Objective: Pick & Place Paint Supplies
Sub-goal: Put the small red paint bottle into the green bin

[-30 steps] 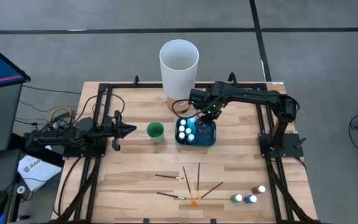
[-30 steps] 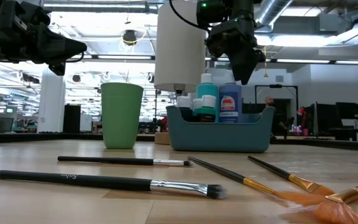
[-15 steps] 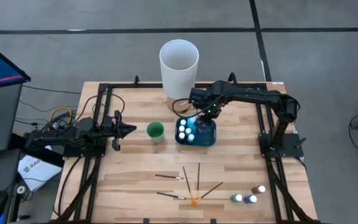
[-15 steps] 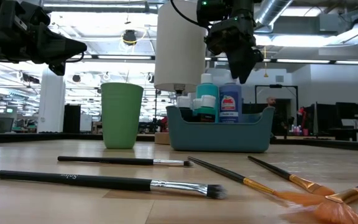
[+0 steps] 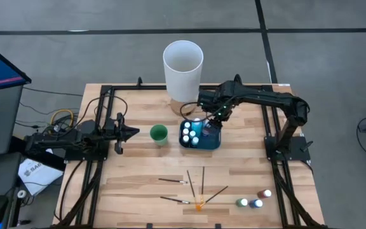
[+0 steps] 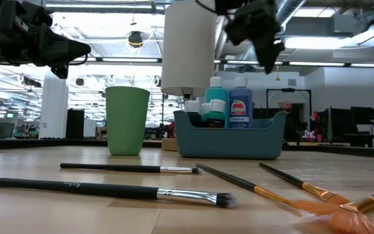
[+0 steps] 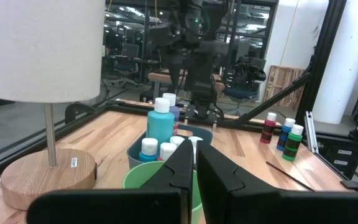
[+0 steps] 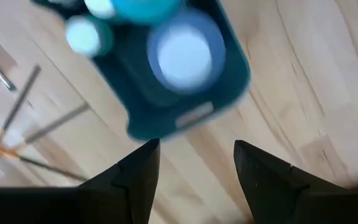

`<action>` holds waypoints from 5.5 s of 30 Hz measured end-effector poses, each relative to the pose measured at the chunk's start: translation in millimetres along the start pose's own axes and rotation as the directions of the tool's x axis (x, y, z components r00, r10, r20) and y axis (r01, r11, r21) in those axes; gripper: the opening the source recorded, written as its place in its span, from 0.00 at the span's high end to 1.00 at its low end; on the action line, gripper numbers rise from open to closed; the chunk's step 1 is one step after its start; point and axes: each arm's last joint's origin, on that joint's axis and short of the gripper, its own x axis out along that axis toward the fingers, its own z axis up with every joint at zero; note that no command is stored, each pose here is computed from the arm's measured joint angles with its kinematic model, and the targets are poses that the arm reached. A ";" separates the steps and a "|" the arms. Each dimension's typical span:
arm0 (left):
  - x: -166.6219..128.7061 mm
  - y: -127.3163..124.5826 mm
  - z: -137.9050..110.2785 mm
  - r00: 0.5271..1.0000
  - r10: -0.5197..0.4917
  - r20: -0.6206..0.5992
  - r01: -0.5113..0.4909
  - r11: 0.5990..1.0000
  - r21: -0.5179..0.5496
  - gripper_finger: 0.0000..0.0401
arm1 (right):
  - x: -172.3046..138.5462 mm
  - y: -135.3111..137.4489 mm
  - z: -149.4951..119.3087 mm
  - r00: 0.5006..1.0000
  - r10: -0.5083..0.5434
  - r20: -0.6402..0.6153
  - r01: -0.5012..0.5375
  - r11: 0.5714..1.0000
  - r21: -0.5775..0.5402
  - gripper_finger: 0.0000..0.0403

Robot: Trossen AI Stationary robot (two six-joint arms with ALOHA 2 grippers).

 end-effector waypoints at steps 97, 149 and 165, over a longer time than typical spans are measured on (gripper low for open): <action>0.4 -0.5 4.2 0.999 -0.005 0.044 0.005 1.000 -0.004 0.98 | 99.3 100.2 -308.2 0.982 0.122 -0.141 0.000 0.757 0.654 0.52; 0.4 -0.5 4.6 0.999 -0.005 0.048 0.005 1.000 -0.004 0.98 | 22.0 -11.8 -152.5 0.995 0.060 0.077 -0.088 0.897 0.434 0.73; 0.3 -0.6 5.5 0.998 -0.006 0.057 0.006 1.000 -0.004 0.98 | -13.8 21.2 -48.9 0.995 0.048 0.093 -0.063 0.984 0.164 0.73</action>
